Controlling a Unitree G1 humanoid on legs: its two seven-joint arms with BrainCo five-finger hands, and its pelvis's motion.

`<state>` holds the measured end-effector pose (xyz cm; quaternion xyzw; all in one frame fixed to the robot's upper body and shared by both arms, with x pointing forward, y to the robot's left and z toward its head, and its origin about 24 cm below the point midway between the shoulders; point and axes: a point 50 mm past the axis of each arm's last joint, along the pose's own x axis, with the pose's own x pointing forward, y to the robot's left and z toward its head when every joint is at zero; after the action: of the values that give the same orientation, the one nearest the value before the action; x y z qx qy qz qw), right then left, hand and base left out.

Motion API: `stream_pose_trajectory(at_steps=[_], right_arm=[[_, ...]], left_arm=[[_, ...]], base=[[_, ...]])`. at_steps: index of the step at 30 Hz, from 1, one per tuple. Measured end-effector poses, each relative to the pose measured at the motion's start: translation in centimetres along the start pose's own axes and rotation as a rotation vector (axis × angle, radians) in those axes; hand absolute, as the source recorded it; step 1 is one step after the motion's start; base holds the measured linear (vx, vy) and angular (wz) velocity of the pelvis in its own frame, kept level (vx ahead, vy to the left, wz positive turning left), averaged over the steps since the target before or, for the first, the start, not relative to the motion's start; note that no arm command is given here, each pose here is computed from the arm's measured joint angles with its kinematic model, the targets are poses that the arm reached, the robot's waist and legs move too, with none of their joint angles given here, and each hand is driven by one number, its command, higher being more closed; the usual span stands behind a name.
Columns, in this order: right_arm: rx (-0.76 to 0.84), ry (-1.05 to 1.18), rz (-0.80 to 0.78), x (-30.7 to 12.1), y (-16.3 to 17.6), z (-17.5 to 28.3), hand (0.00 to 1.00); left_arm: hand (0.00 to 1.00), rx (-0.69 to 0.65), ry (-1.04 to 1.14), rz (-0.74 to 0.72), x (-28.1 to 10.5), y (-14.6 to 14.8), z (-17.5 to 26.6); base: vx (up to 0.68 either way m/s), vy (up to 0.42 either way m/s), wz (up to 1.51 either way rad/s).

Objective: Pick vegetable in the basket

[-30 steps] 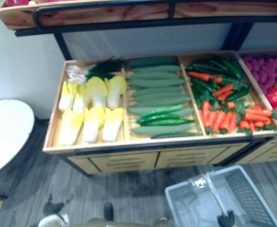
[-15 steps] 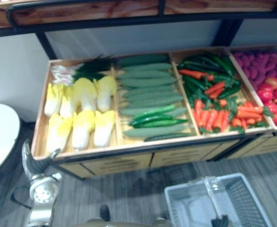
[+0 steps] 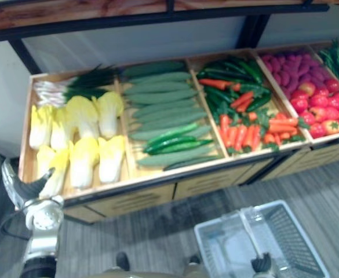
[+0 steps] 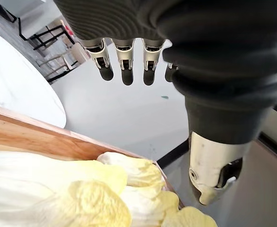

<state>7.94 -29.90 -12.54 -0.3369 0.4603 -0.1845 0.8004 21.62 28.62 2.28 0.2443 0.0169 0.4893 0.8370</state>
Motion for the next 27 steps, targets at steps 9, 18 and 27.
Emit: stream_pose_trajectory(at_steps=[9, 18, 27], right_arm=[[-0.013, -0.032, -0.003, 0.3, -0.2, 0.9, 1.00], [-0.012, -0.108, -0.024, 1.0, -0.8, 3.2, 1.00], [-0.019, -0.175, -0.038, 1.7, -1.4, 5.4, 1.00]], left_arm=[[0.00, 0.017, 0.089, 0.122, 1.4, 1.1, -0.9], [0.00, 0.076, 0.137, 0.130, 2.7, 1.1, -1.7], [0.00, 0.047, 0.173, 0.116, 3.7, -0.1, -1.3]], base=[[0.03, 0.004, -0.03], [0.01, 0.007, 0.02], [0.03, 0.004, -0.03]])
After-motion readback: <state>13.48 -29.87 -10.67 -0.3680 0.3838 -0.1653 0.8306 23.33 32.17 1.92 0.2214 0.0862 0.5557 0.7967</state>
